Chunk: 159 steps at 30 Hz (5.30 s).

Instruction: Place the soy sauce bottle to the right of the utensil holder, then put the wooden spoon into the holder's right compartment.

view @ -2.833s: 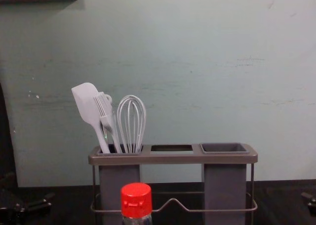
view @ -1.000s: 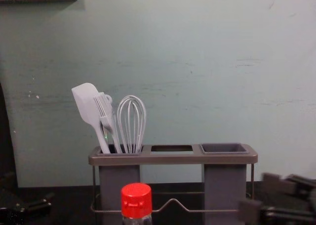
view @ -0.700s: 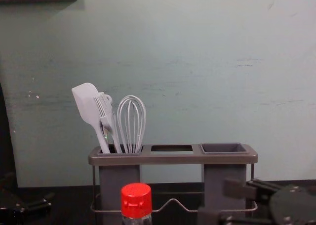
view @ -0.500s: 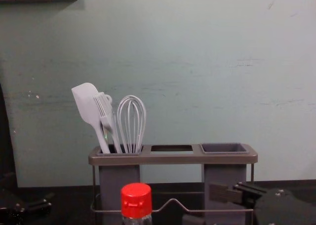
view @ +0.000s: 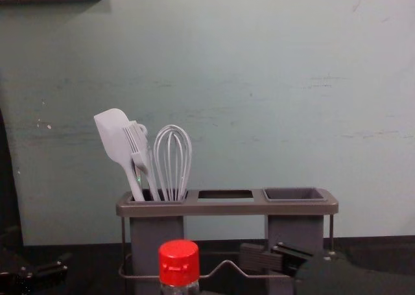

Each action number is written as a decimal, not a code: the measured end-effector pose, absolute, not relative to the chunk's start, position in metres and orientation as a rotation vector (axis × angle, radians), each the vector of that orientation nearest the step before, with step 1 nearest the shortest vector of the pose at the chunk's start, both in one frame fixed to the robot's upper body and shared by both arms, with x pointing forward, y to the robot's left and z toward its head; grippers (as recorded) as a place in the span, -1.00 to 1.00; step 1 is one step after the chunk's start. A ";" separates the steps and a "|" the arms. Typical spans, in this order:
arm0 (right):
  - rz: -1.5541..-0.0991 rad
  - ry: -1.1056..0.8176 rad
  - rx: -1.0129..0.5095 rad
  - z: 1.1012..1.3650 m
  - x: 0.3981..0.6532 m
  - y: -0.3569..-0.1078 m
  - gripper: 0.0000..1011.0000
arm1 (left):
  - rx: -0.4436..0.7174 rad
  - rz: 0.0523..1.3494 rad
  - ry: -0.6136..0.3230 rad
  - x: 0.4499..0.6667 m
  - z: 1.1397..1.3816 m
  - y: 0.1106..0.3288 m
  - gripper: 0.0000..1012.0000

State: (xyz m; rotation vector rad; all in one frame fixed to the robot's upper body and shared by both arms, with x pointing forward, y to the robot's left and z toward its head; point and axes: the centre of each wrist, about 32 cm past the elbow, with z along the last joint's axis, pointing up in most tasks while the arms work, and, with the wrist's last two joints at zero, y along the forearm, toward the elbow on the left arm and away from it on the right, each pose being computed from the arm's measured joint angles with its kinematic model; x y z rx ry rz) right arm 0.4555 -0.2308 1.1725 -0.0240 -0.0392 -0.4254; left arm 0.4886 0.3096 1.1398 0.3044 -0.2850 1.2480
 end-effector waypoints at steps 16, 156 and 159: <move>-0.392 -0.058 -0.045 1.180 0.467 -0.203 0.98 | 0.304 1.248 -0.285 0.489 1.140 0.310 0.99; -0.886 -0.080 -0.022 1.196 0.504 -0.339 -0.24 | 0.304 1.248 -0.285 0.489 1.140 0.310 0.99; -0.886 -0.080 -0.024 1.195 0.508 -0.337 -0.24 | 0.304 1.248 -0.285 0.489 1.140 0.310 0.99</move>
